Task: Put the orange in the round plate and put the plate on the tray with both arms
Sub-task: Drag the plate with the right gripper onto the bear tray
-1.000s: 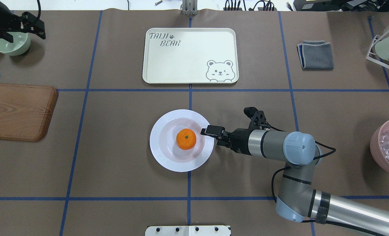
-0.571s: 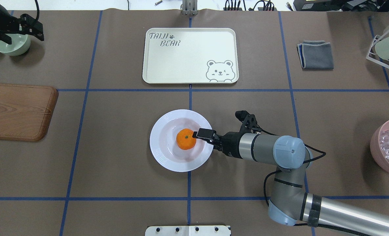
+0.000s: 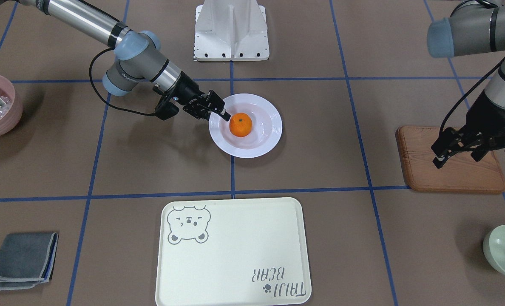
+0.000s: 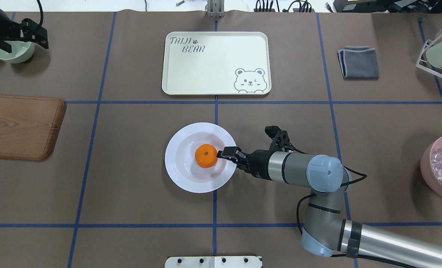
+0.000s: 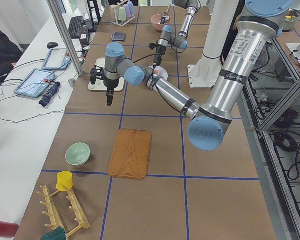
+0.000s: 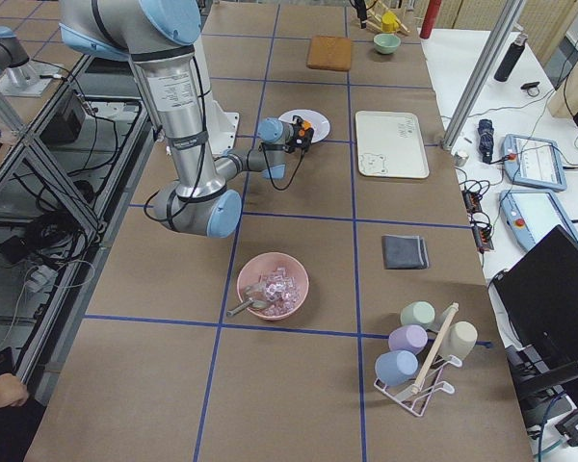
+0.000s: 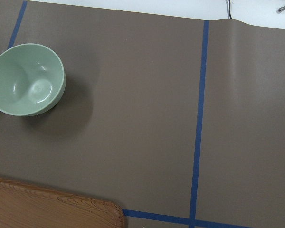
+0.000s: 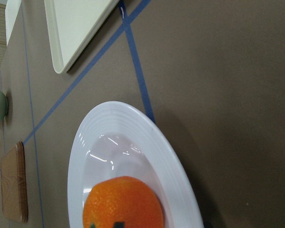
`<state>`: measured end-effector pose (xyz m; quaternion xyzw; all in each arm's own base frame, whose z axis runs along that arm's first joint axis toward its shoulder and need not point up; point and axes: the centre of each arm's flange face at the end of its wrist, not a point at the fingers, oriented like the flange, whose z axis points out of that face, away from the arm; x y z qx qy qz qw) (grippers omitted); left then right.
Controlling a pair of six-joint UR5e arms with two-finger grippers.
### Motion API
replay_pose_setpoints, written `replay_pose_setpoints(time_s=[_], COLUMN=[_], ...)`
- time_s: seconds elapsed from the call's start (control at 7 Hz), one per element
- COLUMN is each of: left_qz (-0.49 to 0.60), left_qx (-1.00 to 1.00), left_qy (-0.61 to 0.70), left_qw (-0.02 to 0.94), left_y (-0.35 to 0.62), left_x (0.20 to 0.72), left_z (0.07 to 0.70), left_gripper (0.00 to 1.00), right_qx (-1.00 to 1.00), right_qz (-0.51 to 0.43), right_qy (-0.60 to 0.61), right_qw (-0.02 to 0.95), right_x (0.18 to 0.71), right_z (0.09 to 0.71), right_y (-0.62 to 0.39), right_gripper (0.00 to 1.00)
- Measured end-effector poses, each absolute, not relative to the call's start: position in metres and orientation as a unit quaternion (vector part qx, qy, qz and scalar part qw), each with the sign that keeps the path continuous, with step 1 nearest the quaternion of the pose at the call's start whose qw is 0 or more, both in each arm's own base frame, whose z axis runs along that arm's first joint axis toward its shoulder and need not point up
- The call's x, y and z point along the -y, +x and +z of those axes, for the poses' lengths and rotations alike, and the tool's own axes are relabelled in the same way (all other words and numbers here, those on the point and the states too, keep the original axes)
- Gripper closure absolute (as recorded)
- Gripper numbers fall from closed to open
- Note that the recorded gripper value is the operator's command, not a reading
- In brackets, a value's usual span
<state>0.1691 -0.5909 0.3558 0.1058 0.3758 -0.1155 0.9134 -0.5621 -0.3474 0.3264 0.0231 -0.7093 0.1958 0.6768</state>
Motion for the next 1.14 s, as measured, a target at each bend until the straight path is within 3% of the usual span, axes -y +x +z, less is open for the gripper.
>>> replay_pose_setpoints(time_s=[0.14, 0.43, 1.14], left_qz=[-0.115, -0.116, -0.118], left_qx=[-0.376, -0.375, -0.373], left_qy=[0.106, 0.105, 0.104], left_qw=[0.913, 0.914, 0.914], left_y=[0.169, 0.167, 0.166], left_x=[0.590, 0.588, 0.588], left_z=[0.356, 0.358, 0.360], left_gripper=[0.01, 0.01, 0.01], right_qx=[0.710, 0.713, 0.743], right_qz=[0.196, 0.197, 0.279], right_qy=[0.023, 0.024, 0.039], right_qw=[0.676, 0.673, 0.607], right_x=[0.348, 0.348, 0.370], right_z=[0.325, 0.320, 0.266], right_y=[-0.563, -0.564, -0.561], right_gripper=[0.67, 1.00, 1.00])
